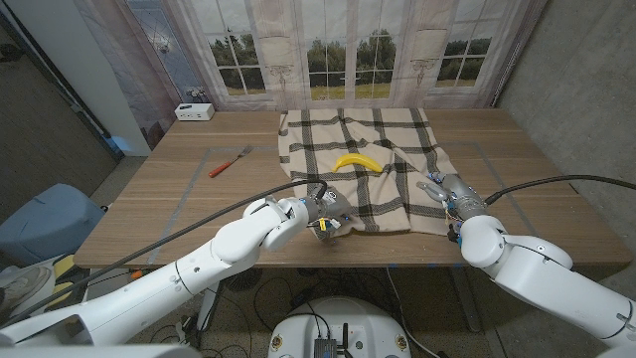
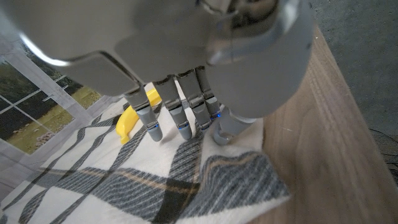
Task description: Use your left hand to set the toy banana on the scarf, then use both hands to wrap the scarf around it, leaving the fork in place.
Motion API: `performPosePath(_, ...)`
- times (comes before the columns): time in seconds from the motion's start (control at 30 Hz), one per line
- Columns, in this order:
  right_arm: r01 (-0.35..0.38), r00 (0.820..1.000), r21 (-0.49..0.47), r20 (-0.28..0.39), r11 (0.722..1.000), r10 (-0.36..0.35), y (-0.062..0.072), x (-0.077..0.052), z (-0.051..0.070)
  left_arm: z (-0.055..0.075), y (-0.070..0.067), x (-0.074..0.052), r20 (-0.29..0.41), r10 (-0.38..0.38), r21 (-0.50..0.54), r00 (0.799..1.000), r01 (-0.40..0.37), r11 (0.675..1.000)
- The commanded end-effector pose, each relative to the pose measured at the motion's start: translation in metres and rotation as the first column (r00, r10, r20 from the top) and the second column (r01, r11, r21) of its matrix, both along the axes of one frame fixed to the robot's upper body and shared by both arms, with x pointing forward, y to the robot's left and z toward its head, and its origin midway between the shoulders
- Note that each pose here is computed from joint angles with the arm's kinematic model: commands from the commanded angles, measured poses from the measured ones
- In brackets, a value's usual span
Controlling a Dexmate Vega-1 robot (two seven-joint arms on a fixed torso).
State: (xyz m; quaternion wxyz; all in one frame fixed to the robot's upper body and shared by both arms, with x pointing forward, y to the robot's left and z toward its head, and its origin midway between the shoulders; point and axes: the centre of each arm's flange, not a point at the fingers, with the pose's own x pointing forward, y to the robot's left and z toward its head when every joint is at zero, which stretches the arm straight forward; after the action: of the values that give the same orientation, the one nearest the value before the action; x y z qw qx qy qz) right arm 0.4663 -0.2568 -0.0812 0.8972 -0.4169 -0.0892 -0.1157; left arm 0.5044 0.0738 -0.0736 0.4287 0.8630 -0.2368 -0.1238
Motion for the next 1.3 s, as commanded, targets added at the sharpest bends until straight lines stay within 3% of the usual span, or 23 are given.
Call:
performPosePath(0.03,0.006,1.000,0.001,-0.009,1.000,-0.006,0.001,0.002,0.000,-0.005,0.009,0.012,0.077,0.036,-0.029,0.996,-0.034,0.999)
performPosePath(0.33,0.034,0.999,-0.011,-0.024,0.999,-0.034,0.000,0.003,0.001,-0.002,0.014,0.012,0.154,0.026,-0.097,0.988,-0.011,0.995)
performPosePath(0.7,0.104,0.989,-0.093,-0.096,0.990,-0.113,0.000,-0.003,0.002,0.017,0.025,0.012,0.281,0.030,-0.287,0.959,0.055,0.956)
performPosePath(0.9,0.171,0.967,-0.153,-0.165,0.973,-0.196,0.004,-0.001,0.001,0.025,0.027,0.012,0.349,0.038,-0.334,0.936,0.086,0.939)
performPosePath(1.13,0.167,0.959,-0.183,-0.199,0.969,-0.203,0.005,0.003,0.001,0.035,0.029,0.011,0.415,0.070,-0.387,0.907,0.106,0.916)
performPosePath(1.3,0.194,0.934,-0.203,-0.262,0.960,-0.244,0.005,0.006,0.001,0.039,0.028,0.010,0.463,0.099,-0.417,0.881,0.118,0.901)
